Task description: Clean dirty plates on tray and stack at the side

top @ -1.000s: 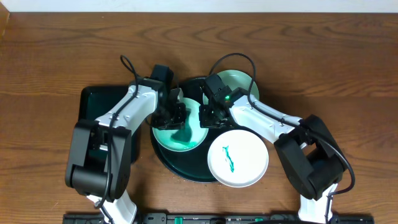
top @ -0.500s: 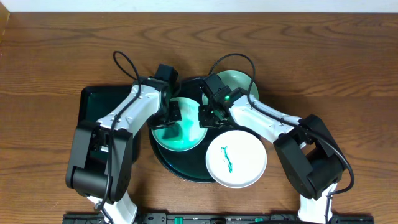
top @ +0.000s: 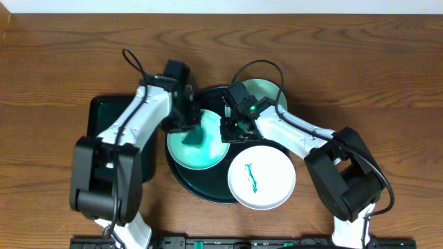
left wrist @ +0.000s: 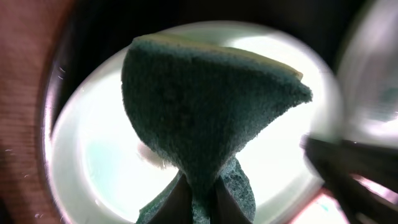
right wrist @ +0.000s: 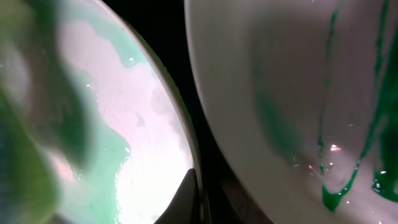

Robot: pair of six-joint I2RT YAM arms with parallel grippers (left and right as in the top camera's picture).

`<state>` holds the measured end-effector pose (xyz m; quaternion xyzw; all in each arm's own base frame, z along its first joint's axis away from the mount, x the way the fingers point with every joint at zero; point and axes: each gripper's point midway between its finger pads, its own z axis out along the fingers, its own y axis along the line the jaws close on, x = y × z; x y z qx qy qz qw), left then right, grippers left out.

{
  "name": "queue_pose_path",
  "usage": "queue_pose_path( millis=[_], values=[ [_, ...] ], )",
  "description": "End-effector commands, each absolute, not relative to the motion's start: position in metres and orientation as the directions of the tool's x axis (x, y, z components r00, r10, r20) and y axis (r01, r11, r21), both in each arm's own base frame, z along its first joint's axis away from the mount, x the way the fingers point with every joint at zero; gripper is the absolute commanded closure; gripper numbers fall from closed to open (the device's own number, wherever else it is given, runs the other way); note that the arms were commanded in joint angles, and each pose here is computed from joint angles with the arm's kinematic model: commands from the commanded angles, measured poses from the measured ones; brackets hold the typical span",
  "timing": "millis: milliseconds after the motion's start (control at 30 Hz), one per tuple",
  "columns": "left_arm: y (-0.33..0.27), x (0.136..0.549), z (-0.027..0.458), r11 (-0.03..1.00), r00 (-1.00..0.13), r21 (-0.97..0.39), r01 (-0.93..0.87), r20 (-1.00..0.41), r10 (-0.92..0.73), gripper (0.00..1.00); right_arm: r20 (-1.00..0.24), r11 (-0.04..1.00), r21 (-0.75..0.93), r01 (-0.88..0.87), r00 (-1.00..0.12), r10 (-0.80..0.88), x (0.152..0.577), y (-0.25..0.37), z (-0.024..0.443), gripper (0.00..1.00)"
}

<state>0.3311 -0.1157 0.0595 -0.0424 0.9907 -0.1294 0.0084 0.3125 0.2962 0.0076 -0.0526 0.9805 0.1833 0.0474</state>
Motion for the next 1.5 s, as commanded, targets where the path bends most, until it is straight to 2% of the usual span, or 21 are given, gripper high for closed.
queue_pose_path(
  millis=[0, 133, 267, 533, 633, 767, 833, 1033, 1200, 1367, 1467],
  values=[
    [-0.104, 0.353, 0.133, 0.938, -0.983, -0.345, -0.022, -0.165, -0.083, 0.93, -0.097, 0.907, 0.392, -0.153, -0.987, -0.125, 0.31, 0.304, 0.008, 0.99],
    [-0.038, 0.353, 0.171, 0.962, -0.946, -0.23, -0.151, -0.249, -0.208, 0.93, -0.109, 0.9, 0.4, -0.174, -0.984, -0.141, 0.31, 0.306, 0.011, 0.99],
    [0.026, 0.341, 0.189, 0.944, -0.893, -0.125, -0.306, -0.306, -0.33, 0.93, -0.159, 0.883, 0.406, -0.235, -0.97, -0.185, 0.314, 0.311, 0.024, 0.99],
    [0.093, 0.324, 0.185, 0.866, -0.819, -0.103, -0.489, -0.286, -0.497, 0.93, -0.36, 0.912, 0.235, -0.337, -0.901, -0.241, 0.331, 0.301, 0.066, 0.99],
    [0.101, 0.322, 0.183, 0.853, -0.808, -0.101, -0.512, -0.28, -0.519, 0.93, -0.449, 0.916, 0.123, -0.382, -0.844, -0.292, 0.336, 0.297, 0.086, 0.99],
    [0.103, 0.321, 0.182, 0.85, -0.805, -0.1, -0.518, -0.277, -0.524, 0.93, -0.563, 0.922, -0.112, -0.372, -0.74, -0.367, 0.342, 0.284, 0.118, 0.99],
    [0.103, 0.321, 0.182, 0.85, -0.805, -0.101, -0.518, -0.277, -0.524, 0.93, -0.616, 0.898, -0.284, -0.337, -0.653, -0.44, 0.343, 0.277, 0.142, 0.99],
    [0.103, 0.321, 0.182, 0.85, -0.805, -0.1, -0.518, -0.278, -0.524, 0.93, -0.681, 0.815, -0.562, -0.141, -0.481, -0.553, 0.334, 0.265, 0.201, 0.99],
    [0.103, 0.321, 0.182, 0.85, -0.805, -0.1, -0.518, -0.278, -0.524, 0.93, -0.658, 0.72, -0.693, -0.037, -0.373, -0.654, 0.317, 0.269, 0.236, 0.99],
    [0.103, 0.321, 0.182, 0.85, -0.805, -0.1, -0.518, -0.277, -0.524, 0.93, -0.653, 0.669, -0.739, 0.075, -0.322, -0.685, 0.306, 0.269, 0.26, 0.99],
    [0.103, 0.321, 0.182, 0.85, -0.805, -0.1, -0.518, -0.277, -0.524, 0.93, -0.647, 0.666, -0.744, 0.061, -0.319, -0.693, 0.306, 0.272, 0.259, 0.99]
  ],
)
